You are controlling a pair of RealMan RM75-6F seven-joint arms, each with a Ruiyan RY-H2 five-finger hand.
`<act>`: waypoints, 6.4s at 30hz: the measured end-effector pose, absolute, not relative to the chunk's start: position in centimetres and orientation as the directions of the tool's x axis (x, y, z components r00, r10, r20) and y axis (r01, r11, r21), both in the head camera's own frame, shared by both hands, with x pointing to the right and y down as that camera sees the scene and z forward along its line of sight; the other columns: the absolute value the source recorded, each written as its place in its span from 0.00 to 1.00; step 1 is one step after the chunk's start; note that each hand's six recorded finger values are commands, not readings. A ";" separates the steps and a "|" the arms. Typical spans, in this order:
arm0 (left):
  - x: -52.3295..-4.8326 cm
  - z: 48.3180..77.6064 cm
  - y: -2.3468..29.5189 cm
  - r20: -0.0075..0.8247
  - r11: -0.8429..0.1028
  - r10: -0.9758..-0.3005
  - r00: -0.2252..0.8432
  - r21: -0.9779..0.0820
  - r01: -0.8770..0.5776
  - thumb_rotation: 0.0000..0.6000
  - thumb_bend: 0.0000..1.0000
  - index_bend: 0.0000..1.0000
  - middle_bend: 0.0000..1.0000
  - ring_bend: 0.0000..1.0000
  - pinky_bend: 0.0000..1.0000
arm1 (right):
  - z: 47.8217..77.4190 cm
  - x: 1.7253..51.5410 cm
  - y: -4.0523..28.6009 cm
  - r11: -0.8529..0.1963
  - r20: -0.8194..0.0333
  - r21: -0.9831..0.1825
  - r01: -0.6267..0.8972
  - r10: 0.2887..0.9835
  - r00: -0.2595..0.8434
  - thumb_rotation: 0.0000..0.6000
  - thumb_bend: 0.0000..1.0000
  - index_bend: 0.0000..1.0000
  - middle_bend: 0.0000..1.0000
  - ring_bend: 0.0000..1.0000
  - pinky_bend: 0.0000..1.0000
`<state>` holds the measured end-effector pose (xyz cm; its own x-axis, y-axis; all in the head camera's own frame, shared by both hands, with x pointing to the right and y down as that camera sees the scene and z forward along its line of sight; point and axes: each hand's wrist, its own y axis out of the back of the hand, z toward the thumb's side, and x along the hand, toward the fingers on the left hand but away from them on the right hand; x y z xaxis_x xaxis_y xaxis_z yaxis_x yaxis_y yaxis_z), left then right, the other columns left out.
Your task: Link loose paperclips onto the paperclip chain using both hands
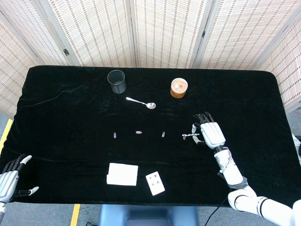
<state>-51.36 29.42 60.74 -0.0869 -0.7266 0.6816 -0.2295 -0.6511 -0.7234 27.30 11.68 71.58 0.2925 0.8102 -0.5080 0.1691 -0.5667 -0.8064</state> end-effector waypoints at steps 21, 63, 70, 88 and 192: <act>-51.5 60.7 29.4 0.681 -0.650 -0.726 -0.091 -0.724 -0.232 1.00 0.09 0.00 0.01 0.01 0.00 | 73.4 28.1 12.0 -0.598 -0.553 -0.790 0.133 0.790 0.265 1.00 0.50 0.85 0.19 0.11 0.00; -52.4 59.3 29.8 0.646 -0.606 -0.750 -0.141 -0.757 -0.245 1.00 0.09 0.00 0.01 0.01 0.00 | 72.3 15.2 17.5 -0.679 -0.499 -0.727 0.106 0.628 0.597 1.00 0.50 0.84 0.17 0.11 0.00; -52.5 59.3 29.9 0.647 -0.607 -0.750 -0.140 -0.756 -0.245 1.00 0.09 0.00 0.01 0.01 0.00 | 71.7 15.8 17.8 -0.670 -0.484 -0.734 0.107 0.627 0.611 1.00 0.50 0.49 0.06 0.09 0.00; -52.1 59.3 29.9 0.645 -0.607 -0.754 -0.126 -0.757 -0.241 1.00 0.09 0.00 0.01 0.01 0.00 | 68.9 21.1 18.5 -0.656 -0.545 -0.755 -0.018 0.611 0.574 1.00 0.37 0.02 0.00 0.00 0.00; -2.4 73.8 18.2 0.675 -0.804 -0.494 0.548 -0.594 0.007 1.00 0.42 0.49 1.00 1.00 1.00 | 51.4 59.9 24.1 -0.163 -0.321 -0.862 0.480 0.908 -0.269 1.00 0.37 0.01 0.00 0.00 0.00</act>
<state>-2.37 18.19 73.84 0.5479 -0.4943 0.6749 0.0069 -0.8041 -0.5945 59.93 24.07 51.37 -0.2687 0.9082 -0.3210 0.4799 -0.1627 -0.8621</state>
